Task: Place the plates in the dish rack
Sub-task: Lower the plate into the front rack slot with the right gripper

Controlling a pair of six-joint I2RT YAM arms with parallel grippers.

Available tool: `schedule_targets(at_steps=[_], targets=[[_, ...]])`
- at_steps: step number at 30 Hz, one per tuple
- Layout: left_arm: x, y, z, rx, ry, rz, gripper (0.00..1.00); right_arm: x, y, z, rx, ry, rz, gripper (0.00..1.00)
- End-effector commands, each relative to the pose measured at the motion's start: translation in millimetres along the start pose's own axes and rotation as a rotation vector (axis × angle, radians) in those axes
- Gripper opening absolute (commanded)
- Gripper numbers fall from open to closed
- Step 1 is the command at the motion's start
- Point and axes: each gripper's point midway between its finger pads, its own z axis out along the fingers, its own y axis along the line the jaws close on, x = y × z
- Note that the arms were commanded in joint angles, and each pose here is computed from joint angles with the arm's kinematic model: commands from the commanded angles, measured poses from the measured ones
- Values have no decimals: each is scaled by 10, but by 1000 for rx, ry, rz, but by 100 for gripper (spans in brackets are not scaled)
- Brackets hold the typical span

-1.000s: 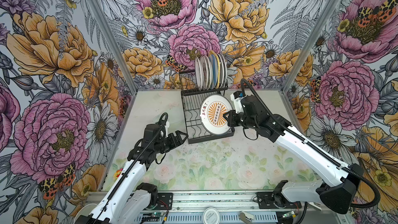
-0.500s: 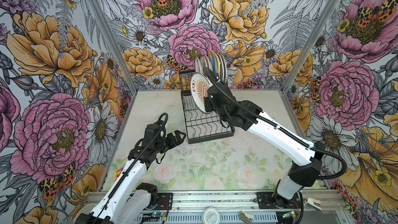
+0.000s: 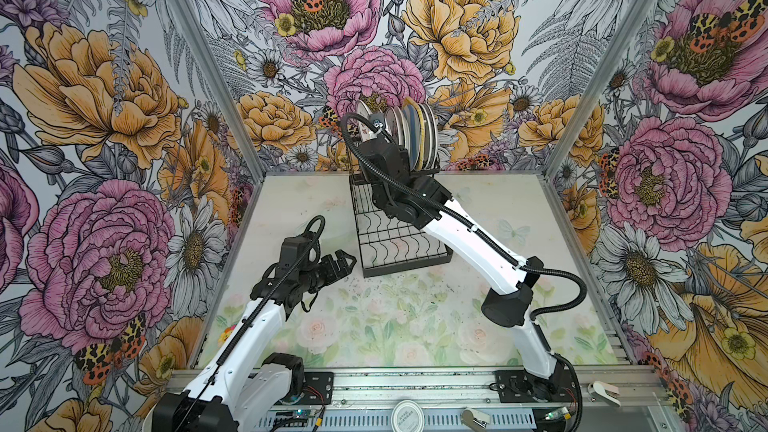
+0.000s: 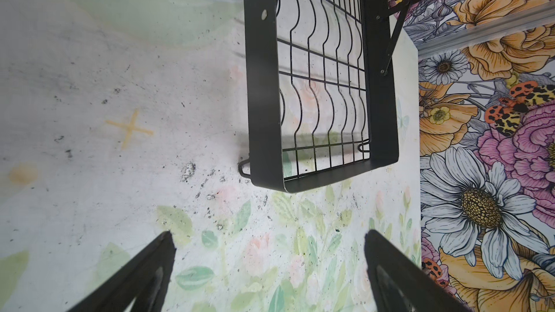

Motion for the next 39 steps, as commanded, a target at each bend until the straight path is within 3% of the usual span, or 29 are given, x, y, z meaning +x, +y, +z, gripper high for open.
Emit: schedule_targets(at_steps=[1,20,39], targets=[[-121,-62,-35,22,-37,34,99,-156,-130,74,85,-57,22,0],[-111,-37,-55,19,-36,19,99,42,-62,621,131,-96,61,0],[-100,28,-110,17,-52,-2,99,227,13,898,180,-123,50,0]])
